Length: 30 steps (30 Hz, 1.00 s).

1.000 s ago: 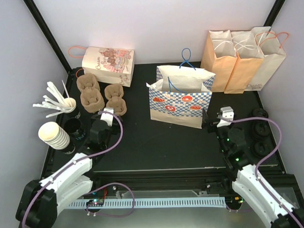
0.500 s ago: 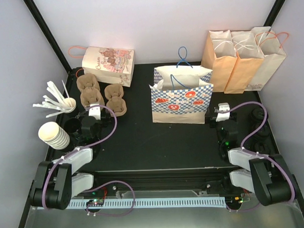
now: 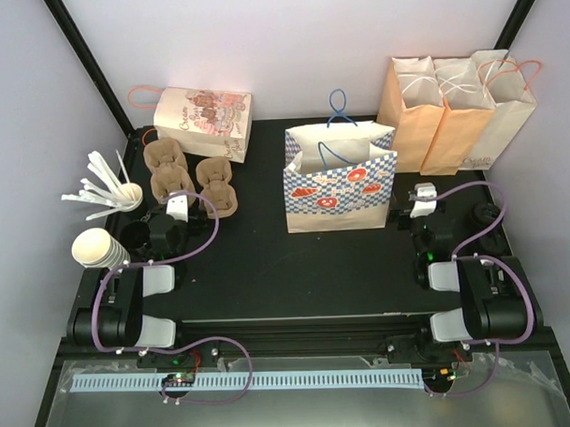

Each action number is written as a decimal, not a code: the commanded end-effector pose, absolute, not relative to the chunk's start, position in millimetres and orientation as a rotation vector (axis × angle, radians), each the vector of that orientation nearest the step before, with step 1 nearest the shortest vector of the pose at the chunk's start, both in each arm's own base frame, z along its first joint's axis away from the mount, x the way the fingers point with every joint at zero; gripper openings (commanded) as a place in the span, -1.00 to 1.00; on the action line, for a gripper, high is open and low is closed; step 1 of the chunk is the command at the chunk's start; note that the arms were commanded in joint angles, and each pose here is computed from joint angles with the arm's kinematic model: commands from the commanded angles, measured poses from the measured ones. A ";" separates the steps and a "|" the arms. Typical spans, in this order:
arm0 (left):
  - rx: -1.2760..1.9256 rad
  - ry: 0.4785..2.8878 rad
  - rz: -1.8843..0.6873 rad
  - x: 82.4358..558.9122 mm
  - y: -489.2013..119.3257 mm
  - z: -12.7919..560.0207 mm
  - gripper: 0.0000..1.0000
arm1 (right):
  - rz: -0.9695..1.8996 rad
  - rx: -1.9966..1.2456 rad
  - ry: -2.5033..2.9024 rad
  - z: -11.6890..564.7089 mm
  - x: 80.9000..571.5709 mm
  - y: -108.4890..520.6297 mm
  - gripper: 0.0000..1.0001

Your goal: Pack the takeout coffee

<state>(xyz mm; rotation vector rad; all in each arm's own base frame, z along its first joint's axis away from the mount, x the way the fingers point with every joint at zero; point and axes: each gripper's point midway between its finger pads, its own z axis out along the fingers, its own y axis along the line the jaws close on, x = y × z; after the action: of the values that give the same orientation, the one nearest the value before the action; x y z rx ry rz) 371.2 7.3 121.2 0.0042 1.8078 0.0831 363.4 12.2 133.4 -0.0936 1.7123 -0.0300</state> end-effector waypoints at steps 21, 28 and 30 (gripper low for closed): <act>0.065 1.709 0.025 383.9 -5.9 151.9 0.98 | -0.056 0.010 1.672 155.2 381.4 -2.6 1.00; 0.065 1.709 0.025 383.9 -5.8 152.0 0.98 | -0.053 0.010 1.673 155.1 381.8 -2.5 1.00; 0.065 1.709 0.024 383.9 -5.9 152.0 0.98 | -0.050 0.008 1.675 154.9 382.4 -2.4 1.00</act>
<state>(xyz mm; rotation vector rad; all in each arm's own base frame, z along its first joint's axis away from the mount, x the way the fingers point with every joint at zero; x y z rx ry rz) 374.6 -1.5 127.3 0.0408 1.7889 0.0381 378.6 2.8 145.8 -0.0128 1.7060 -0.0368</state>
